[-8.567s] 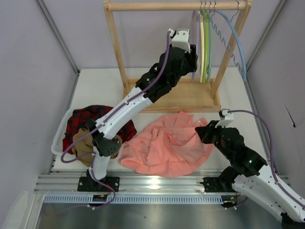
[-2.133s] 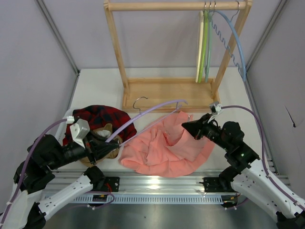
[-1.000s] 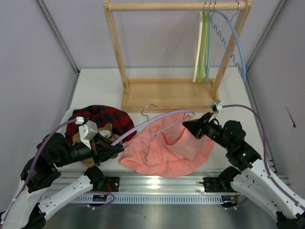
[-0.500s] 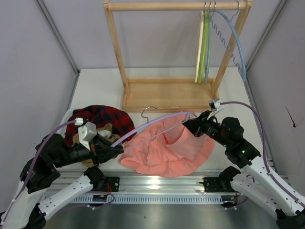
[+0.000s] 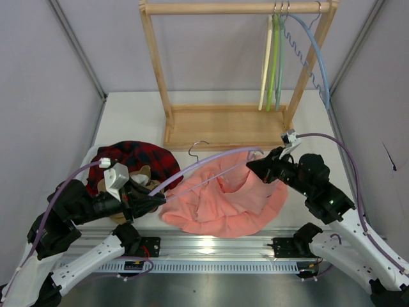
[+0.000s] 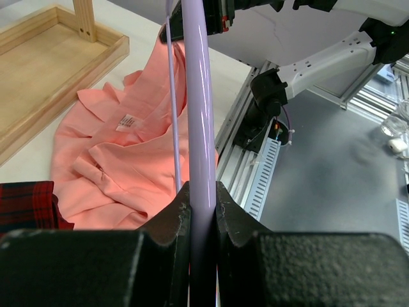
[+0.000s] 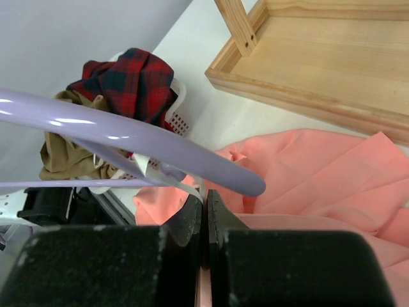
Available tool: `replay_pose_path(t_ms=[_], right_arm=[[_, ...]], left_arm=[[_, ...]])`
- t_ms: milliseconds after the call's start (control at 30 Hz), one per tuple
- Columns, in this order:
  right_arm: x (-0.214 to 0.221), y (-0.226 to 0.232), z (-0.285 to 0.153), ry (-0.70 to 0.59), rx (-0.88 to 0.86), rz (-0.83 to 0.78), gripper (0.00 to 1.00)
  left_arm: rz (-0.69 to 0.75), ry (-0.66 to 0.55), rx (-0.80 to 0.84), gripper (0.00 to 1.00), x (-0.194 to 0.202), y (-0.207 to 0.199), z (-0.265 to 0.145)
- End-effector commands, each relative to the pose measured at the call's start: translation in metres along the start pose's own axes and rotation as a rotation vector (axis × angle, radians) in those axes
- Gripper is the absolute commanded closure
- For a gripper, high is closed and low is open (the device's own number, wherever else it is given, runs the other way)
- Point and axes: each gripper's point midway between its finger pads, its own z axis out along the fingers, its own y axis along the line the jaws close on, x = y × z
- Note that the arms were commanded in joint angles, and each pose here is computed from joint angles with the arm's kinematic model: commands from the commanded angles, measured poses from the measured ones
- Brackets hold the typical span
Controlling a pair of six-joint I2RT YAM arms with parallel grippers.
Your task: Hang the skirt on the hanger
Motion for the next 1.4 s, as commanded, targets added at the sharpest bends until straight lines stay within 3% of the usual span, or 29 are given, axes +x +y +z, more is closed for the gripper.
replay_pose_path(t_ms=[0,633,1367], right_arm=[[-0.019,0.012,-0.003,-0.028,-0.028,-0.024,1.0],[-0.035,0.014,-0.019,-0.043,0.001,-0.082,1.0],[-0.02,0.013,-0.01,0.054,-0.002,-0.074,1.0]], left_arm=[[0.047,-0.083,0.025,1.0,-0.022,-0.006,0.0],[0.056,-0.04,0.062,1.0,-0.011,-0.008,0.004],[0.069,-0.075,0.093,1.0,-0.017,-0.013,0.005]])
